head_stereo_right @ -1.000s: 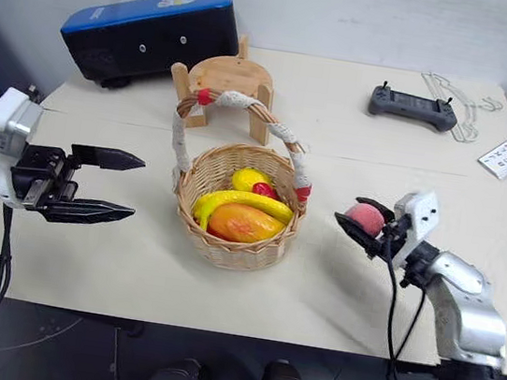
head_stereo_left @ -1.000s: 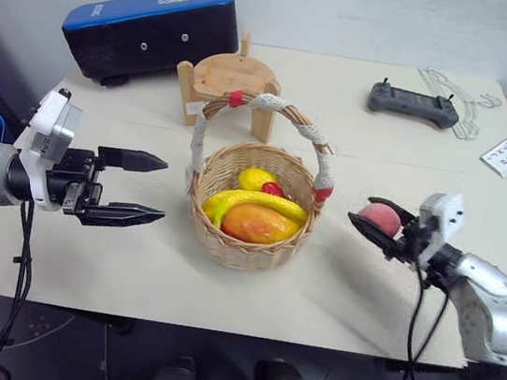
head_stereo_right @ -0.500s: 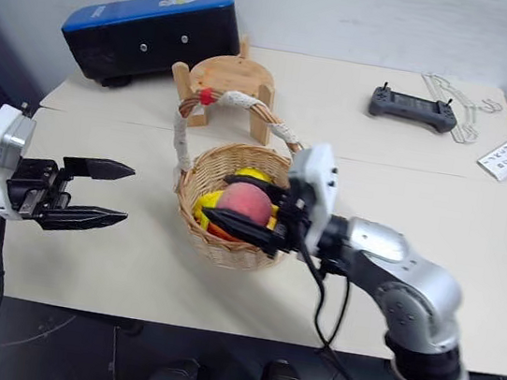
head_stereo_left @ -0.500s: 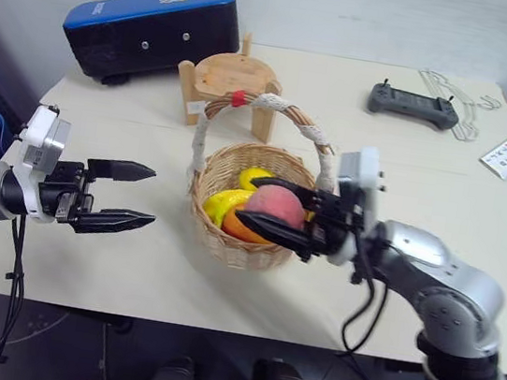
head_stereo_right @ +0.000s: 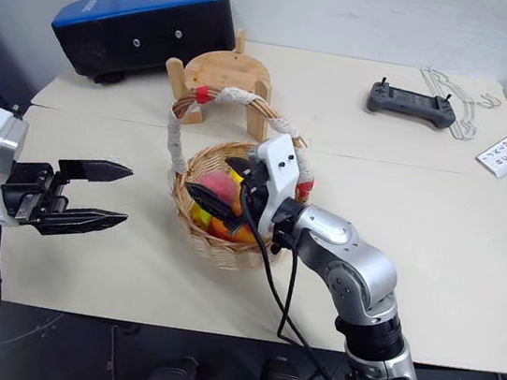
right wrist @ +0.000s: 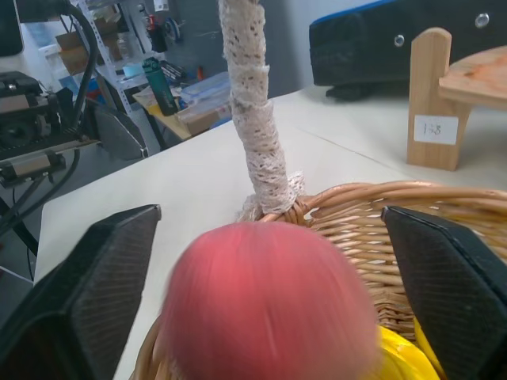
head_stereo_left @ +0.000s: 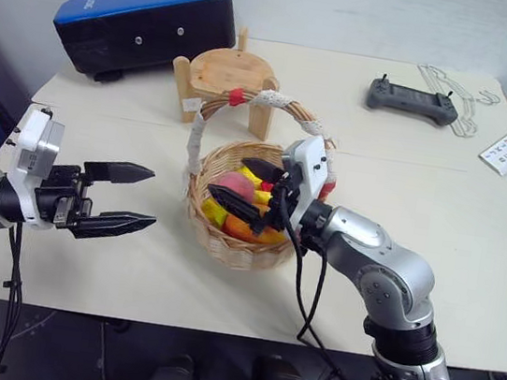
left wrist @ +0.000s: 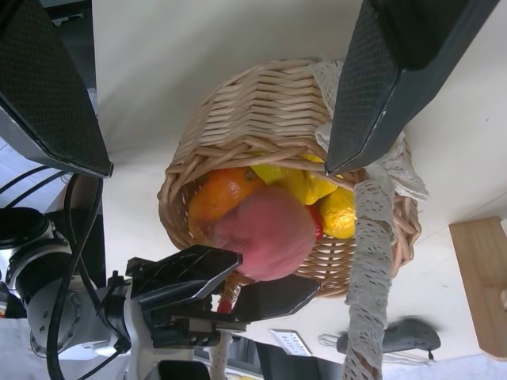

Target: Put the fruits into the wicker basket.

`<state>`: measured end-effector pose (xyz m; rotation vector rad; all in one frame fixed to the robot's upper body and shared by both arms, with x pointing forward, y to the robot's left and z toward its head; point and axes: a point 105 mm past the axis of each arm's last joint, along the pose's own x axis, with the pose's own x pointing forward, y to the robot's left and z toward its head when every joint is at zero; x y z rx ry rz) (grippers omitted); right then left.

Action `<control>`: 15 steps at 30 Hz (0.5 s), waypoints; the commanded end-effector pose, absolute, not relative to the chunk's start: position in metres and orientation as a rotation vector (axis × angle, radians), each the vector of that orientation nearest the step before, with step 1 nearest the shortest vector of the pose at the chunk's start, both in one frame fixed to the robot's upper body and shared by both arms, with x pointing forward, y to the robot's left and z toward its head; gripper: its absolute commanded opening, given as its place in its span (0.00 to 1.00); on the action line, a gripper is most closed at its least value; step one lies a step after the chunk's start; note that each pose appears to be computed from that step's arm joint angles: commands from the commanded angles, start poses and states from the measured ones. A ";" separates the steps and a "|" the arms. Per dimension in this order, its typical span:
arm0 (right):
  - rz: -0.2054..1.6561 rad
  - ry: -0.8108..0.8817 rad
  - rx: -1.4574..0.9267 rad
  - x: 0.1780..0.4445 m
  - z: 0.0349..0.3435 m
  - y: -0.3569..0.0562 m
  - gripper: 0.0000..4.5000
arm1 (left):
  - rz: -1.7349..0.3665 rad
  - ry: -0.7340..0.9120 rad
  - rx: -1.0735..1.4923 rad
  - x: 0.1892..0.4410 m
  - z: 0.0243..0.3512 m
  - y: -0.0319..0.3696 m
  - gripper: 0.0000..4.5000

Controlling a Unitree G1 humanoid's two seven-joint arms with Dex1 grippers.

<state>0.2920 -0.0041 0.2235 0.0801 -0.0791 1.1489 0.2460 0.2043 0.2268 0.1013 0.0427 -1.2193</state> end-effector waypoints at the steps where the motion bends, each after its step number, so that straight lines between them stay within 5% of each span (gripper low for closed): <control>1: 1.338 -0.200 0.049 0.263 0.243 -0.020 0.99 | -1.224 0.005 0.112 0.242 0.235 0.205 1.00; 9: 1.508 -0.107 0.046 0.226 0.230 -0.070 0.99 | -1.241 -0.005 0.115 0.246 0.237 0.204 1.00; 15: 1.283 0.051 0.019 0.235 0.204 -0.139 0.99 | -1.257 -0.016 0.131 0.248 0.240 0.203 1.00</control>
